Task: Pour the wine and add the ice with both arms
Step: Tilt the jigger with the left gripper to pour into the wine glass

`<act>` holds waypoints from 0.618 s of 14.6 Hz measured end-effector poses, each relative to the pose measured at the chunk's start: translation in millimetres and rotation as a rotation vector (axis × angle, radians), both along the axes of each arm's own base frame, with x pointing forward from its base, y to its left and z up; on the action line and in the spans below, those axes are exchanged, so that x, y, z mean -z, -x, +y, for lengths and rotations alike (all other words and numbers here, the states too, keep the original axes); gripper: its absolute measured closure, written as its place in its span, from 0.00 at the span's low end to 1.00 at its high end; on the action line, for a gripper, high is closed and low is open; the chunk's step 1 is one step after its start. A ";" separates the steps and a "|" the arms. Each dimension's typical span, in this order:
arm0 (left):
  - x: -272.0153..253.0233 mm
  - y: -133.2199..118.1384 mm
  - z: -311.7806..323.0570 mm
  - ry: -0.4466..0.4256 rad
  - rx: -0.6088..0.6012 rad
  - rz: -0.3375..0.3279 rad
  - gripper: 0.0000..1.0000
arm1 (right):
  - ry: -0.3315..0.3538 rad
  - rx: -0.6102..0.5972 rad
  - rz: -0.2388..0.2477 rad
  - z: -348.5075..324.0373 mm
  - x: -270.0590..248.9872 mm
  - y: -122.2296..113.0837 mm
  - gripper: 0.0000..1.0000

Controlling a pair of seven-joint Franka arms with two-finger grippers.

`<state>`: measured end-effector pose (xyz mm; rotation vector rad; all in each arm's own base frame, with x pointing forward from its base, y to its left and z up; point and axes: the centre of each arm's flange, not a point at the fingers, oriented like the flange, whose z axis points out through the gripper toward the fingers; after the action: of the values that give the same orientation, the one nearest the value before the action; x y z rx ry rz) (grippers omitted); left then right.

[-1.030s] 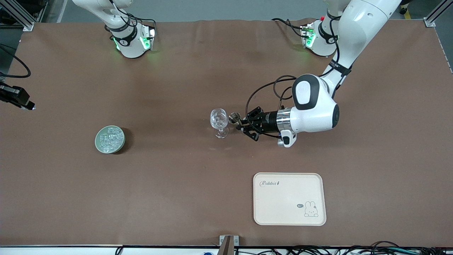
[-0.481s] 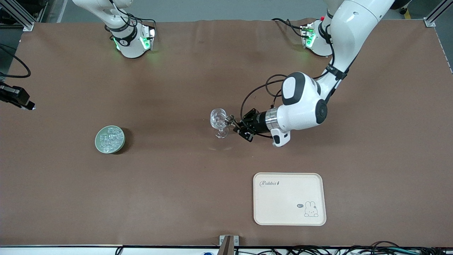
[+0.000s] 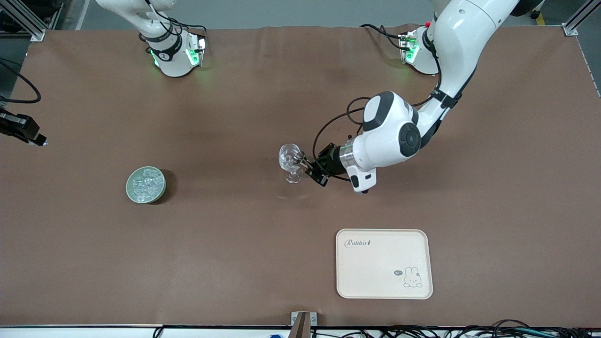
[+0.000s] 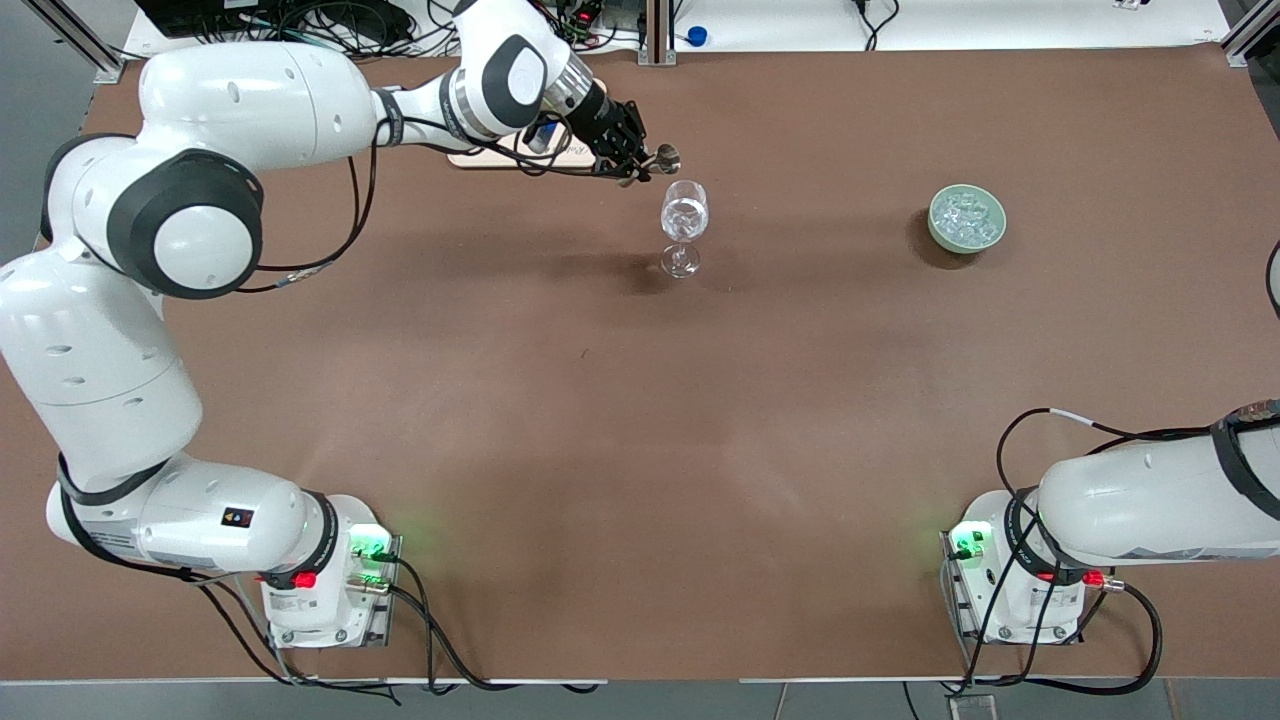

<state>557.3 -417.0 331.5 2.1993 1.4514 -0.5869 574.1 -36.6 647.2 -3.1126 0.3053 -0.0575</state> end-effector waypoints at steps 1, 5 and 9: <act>-2.3 1.2 -2.8 -0.013 0.010 -0.014 0.78 | 0.000 0.000 0.000 0.0 0.0 0.0 0.76; -9.0 4.6 -10.8 -0.049 0.043 -0.057 0.78 | 0.000 0.000 0.000 0.0 0.1 0.0 0.76; -14.9 4.9 -15.3 -0.075 0.059 -0.091 0.78 | 0.000 0.000 0.000 0.0 0.1 0.0 0.76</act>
<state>552.4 -432.3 346.4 2.3021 1.3869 -0.4520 574.1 -36.6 647.1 -3.1125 0.3053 -0.0570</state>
